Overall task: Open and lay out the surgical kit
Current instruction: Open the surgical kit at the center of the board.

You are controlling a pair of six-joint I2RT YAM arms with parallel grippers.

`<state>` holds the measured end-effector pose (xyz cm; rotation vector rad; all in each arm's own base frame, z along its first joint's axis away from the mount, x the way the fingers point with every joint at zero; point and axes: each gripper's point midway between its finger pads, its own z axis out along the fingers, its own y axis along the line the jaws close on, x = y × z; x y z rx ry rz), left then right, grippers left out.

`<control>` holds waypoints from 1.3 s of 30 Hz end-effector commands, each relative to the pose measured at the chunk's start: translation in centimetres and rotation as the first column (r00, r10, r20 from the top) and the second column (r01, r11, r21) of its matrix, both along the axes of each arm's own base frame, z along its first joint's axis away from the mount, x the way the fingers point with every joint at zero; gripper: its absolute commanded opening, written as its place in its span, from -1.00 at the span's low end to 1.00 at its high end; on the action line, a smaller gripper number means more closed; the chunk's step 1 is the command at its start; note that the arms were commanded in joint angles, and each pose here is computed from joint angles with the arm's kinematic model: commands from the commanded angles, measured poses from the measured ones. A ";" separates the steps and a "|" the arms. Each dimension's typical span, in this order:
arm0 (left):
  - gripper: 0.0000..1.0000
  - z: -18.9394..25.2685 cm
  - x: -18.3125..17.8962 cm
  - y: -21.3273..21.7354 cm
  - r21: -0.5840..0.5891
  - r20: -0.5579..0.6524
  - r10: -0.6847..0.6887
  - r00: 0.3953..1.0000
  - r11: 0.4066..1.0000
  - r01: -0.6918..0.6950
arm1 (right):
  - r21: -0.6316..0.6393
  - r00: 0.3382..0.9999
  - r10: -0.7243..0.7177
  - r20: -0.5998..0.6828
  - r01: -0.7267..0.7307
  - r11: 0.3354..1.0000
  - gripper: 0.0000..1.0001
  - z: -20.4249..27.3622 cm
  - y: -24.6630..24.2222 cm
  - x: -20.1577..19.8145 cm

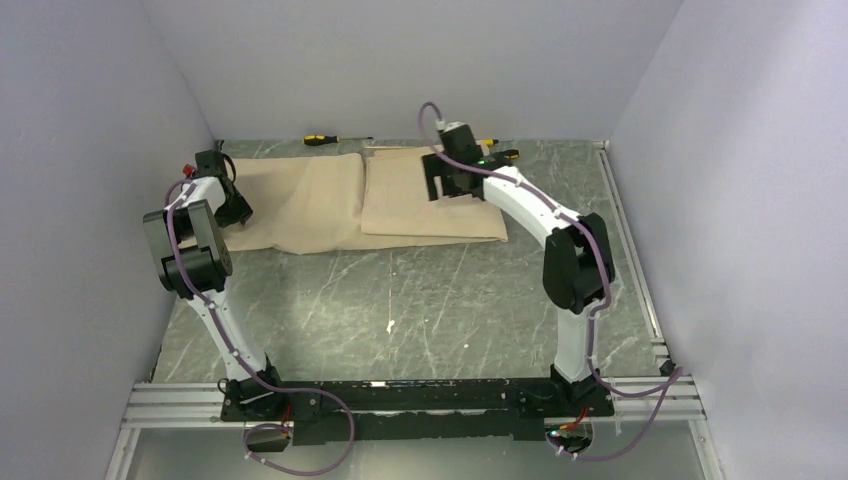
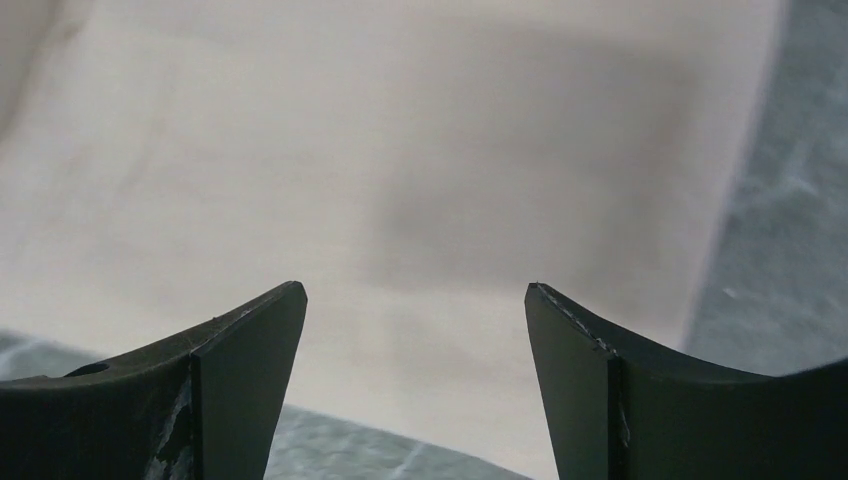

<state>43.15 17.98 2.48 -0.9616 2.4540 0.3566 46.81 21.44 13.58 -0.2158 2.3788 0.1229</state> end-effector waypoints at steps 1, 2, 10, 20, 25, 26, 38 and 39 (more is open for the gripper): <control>0.47 -2.8 -3.6 2.3 0.088 -0.200 0.021 0.980 0.996 -0.003 | 0.006 0.963 0.228 0.140 -0.231 0.973 0.70 4.1 6.2 -0.3; 0.48 -2.6 -3.3 2.5 0.093 -0.194 0.021 0.981 0.996 -0.003 | 0.000 0.949 0.278 0.149 -0.281 0.960 0.70 4.1 7.8 -0.7; 0.48 -2.0 -1.5 3.1 0.101 -0.174 0.018 0.985 0.995 0.000 | -0.177 0.785 0.593 0.181 -0.567 0.805 0.67 2.7 17.2 -3.9; 0.49 -2.7 -2.1 3.3 0.112 -0.191 0.038 0.981 0.994 -0.017 | -0.413 0.702 0.703 0.112 -0.611 0.675 0.68 -2.0 20.5 -6.7; 0.48 -2.8 -2.0 3.2 0.112 -0.192 0.032 0.981 0.994 -0.011 | -0.527 0.765 0.624 0.159 -0.468 0.709 0.68 -2.8 19.1 -4.3; 0.48 -2.7 -2.0 3.3 0.115 -0.190 0.031 0.981 0.993 -0.009 | -0.546 0.771 0.616 0.164 -0.449 0.708 0.68 -2.9 18.8 -3.9; 0.47 -1.6 -1.4 4.6 0.066 -0.105 0.079 0.991 0.995 -0.072 | -0.527 0.766 0.614 0.191 -0.448 0.723 0.23 0.3 17.8 -4.3; 0.47 -1.8 -1.4 4.6 0.063 -0.106 0.079 0.991 0.995 -0.072 | -0.526 0.765 0.615 0.190 -0.450 0.722 0.15 0.7 17.7 -4.4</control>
